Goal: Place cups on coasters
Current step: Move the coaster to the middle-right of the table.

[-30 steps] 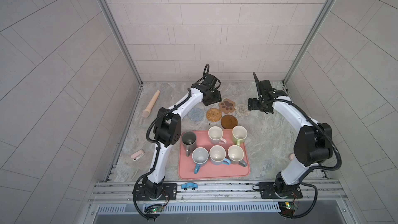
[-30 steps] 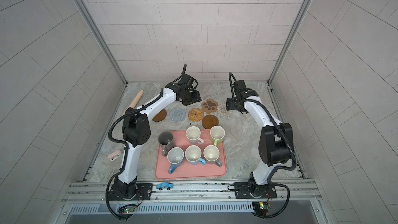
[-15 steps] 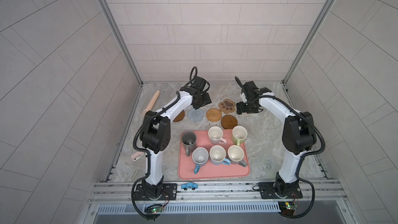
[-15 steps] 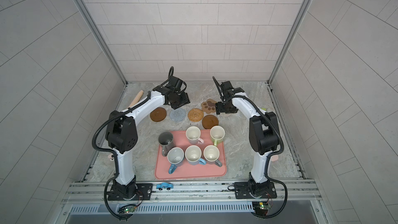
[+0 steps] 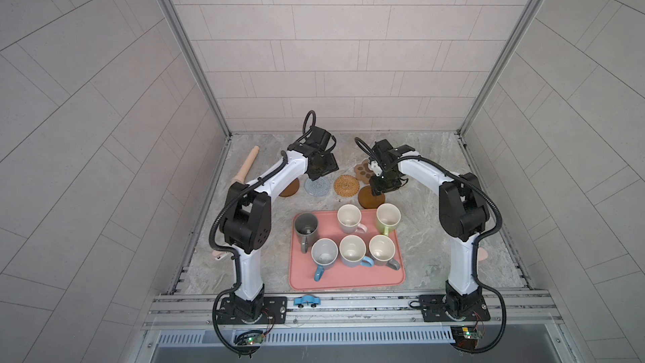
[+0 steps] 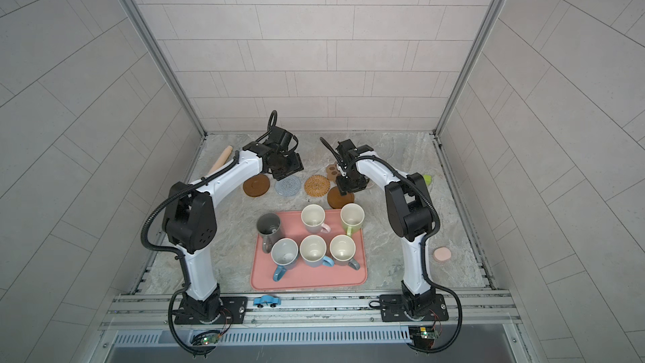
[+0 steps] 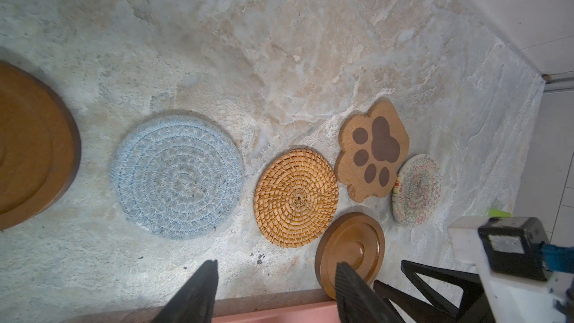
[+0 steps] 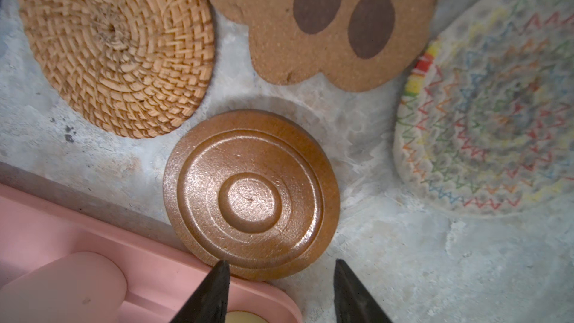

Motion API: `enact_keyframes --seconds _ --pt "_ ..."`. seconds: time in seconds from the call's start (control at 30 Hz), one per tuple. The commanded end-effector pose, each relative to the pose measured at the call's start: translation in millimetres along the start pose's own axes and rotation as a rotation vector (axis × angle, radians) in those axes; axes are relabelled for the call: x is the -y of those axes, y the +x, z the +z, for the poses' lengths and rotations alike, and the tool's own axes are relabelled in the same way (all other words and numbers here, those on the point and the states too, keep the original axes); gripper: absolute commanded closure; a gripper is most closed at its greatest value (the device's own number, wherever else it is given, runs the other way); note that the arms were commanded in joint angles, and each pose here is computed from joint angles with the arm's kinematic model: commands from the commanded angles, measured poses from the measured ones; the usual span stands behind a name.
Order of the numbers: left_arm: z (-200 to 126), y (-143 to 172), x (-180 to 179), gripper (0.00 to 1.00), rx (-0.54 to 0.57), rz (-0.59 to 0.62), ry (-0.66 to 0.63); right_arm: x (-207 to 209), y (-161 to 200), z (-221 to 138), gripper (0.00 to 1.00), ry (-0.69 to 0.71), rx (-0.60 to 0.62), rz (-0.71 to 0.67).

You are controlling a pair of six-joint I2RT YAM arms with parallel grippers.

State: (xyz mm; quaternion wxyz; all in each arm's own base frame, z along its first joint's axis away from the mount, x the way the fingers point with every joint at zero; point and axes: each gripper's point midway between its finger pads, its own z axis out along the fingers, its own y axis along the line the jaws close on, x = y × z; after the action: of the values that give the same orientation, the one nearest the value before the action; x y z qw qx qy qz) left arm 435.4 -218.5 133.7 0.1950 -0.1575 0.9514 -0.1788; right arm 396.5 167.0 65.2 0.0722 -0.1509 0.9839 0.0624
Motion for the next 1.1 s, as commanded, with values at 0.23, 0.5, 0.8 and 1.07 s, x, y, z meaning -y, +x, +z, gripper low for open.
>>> enact_keyframes --seconds 0.23,0.5,0.8,1.07 --pt "-20.6 -7.5 -5.6 0.33 0.058 -0.023 0.0 -12.4 -0.1 19.3 0.52 -0.021 -0.061 -0.045" --pt "-23.6 -6.4 -9.0 0.32 0.064 -0.027 -0.009 10.6 6.6 30.8 0.58 0.099 -0.096 0.006" --pt "-24.5 -6.8 -7.7 0.32 0.064 -0.024 -0.004 42.9 17.9 37.4 0.61 0.214 -0.135 0.081" --pt "-24.8 -8.6 -5.7 0.32 0.068 -0.024 -0.002 83.3 29.2 30.4 0.64 0.354 -0.164 0.14"
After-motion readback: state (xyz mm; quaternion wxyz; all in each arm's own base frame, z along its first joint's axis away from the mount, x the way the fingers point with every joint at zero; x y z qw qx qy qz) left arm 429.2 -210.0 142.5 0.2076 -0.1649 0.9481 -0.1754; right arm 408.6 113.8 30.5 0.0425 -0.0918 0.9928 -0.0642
